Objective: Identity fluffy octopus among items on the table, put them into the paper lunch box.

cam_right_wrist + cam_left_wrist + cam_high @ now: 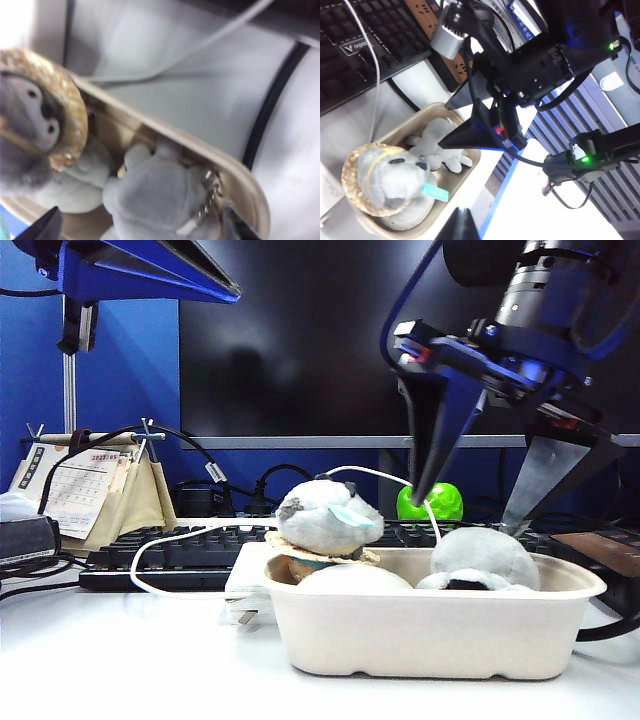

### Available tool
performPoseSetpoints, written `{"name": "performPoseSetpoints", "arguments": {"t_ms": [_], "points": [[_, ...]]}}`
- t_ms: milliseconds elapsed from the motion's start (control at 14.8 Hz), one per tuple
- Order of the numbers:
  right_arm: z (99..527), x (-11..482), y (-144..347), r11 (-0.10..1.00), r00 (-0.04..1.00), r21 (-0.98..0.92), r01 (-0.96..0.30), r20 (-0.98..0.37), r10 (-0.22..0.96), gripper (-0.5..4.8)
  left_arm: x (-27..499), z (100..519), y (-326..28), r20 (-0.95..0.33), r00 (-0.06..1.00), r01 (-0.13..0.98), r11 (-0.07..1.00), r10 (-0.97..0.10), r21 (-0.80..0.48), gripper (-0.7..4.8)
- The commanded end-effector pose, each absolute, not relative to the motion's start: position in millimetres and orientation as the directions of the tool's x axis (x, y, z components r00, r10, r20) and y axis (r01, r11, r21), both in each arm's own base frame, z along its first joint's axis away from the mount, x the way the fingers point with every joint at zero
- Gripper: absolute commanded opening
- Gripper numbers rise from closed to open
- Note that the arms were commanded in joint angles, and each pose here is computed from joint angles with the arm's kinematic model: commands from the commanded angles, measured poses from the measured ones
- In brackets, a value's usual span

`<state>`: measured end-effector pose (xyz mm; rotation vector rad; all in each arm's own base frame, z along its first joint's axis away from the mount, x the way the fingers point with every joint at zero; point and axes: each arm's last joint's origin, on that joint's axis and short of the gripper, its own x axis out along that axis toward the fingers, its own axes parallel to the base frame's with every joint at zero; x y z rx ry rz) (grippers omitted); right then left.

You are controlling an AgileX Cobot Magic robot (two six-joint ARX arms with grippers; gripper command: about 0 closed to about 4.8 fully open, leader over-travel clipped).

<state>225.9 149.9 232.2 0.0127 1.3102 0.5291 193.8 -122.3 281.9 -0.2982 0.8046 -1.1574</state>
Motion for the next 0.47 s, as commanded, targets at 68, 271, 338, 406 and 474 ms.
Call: {"name": "performPoseSetpoints", "arguments": {"t_ms": [68, 271, 338, 406, 474], "points": [[245.4, 226.7, 150.1, 0.872, 0.21, 0.309, -0.379, -0.889, 0.406, 4.02, 194.0, 285.2, -122.3, -0.397, 0.168, 0.706, 0.391, -0.903, -0.59, -0.02], [278.7, 227.0, 148.7, 0.869, 0.316, 0.295, -0.399, -0.845, 0.432, 3.7, 195.5, 288.9, -122.9, -0.371, 0.184, 0.73, 0.379, -0.91, -0.569, -0.03], [298.9, 224.3, 147.1, 0.857, 0.362, 0.303, -0.416, -0.809, 0.462, 2.7, 196.2, 293.1, -123.3, -0.344, 0.199, 0.753, 0.367, -0.918, -0.546, -0.03], [317.1, 220.1, 144.4, 0.847, 0.402, 0.305, -0.436, -0.775, 0.487, 2.1, 196.6, 297.1, -123.6, -0.319, 0.211, 0.773, 0.357, -0.924, -0.525, -0.03], [335.9, 213.6, 140.3, 0.833, 0.441, 0.298, -0.466, -0.739, 0.51, 2.04, 197.3, 300.8, -123.8, -0.294, 0.222, 0.791, 0.348, -0.93, -0.503, -0.03]]}}
